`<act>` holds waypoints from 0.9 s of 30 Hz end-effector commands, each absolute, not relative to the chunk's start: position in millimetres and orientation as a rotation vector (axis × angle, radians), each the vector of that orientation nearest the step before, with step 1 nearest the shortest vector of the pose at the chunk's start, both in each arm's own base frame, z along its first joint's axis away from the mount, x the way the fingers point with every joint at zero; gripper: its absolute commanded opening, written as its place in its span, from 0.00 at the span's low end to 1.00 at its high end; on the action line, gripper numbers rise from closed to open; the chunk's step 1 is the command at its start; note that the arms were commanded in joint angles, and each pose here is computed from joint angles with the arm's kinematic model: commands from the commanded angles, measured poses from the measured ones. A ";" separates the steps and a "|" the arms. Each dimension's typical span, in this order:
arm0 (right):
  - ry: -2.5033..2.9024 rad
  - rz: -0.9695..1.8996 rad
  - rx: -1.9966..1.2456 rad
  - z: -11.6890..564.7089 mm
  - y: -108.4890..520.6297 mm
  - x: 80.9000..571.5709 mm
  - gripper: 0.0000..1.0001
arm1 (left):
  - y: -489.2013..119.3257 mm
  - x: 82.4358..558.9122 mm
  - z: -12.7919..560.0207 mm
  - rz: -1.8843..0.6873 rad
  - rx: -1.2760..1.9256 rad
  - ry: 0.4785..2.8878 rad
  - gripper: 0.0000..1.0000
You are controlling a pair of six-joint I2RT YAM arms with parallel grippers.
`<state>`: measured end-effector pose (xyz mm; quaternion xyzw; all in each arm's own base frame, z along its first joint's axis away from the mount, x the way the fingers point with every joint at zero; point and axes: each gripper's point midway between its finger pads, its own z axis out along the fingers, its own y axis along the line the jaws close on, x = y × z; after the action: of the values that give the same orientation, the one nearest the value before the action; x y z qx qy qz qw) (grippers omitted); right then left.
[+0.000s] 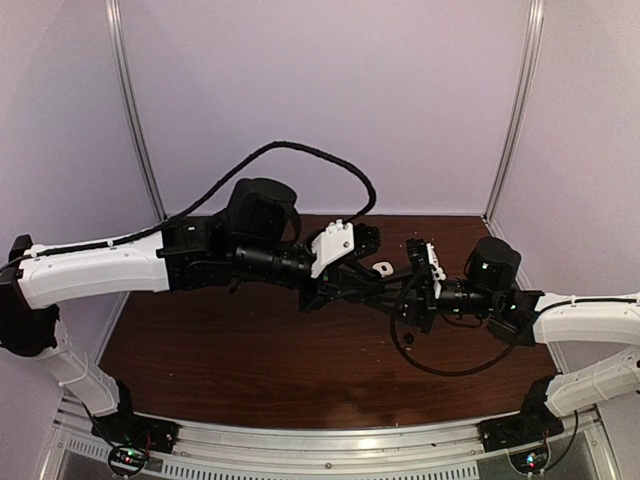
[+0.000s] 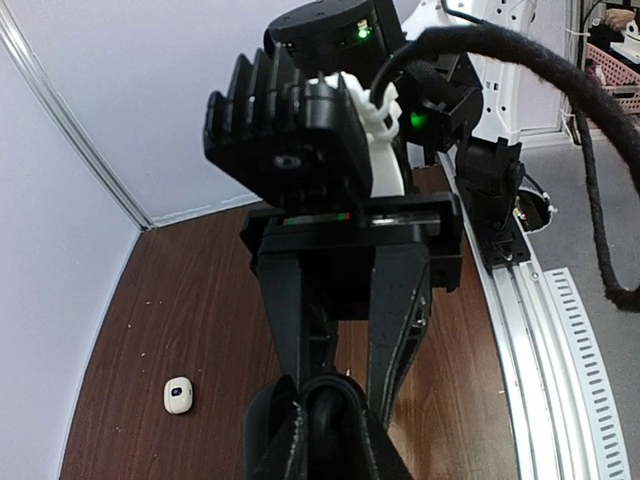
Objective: Insert the wireless bluetooth earbuds into the charging case
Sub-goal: Adjust the right earbud in the right side groove of the charging case.
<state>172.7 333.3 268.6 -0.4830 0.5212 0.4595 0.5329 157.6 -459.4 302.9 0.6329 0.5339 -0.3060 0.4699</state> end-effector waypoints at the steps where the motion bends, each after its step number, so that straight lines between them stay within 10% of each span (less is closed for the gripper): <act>1: 1.206 1.067 -1.147 284.8 333.9 173.7 0.00 | -464.1 167.6 314.0 -0.725 1.540 1.322 0.20; 27: 1.088 1.187 -1.081 320.8 327.9 157.1 0.00 | -466.4 154.1 263.9 -0.781 1.638 1.317 0.00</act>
<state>173.2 332.2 259.8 -0.4715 0.5470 0.4673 0.5100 164.8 -465.6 286.0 0.6508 0.5355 -0.2914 0.4525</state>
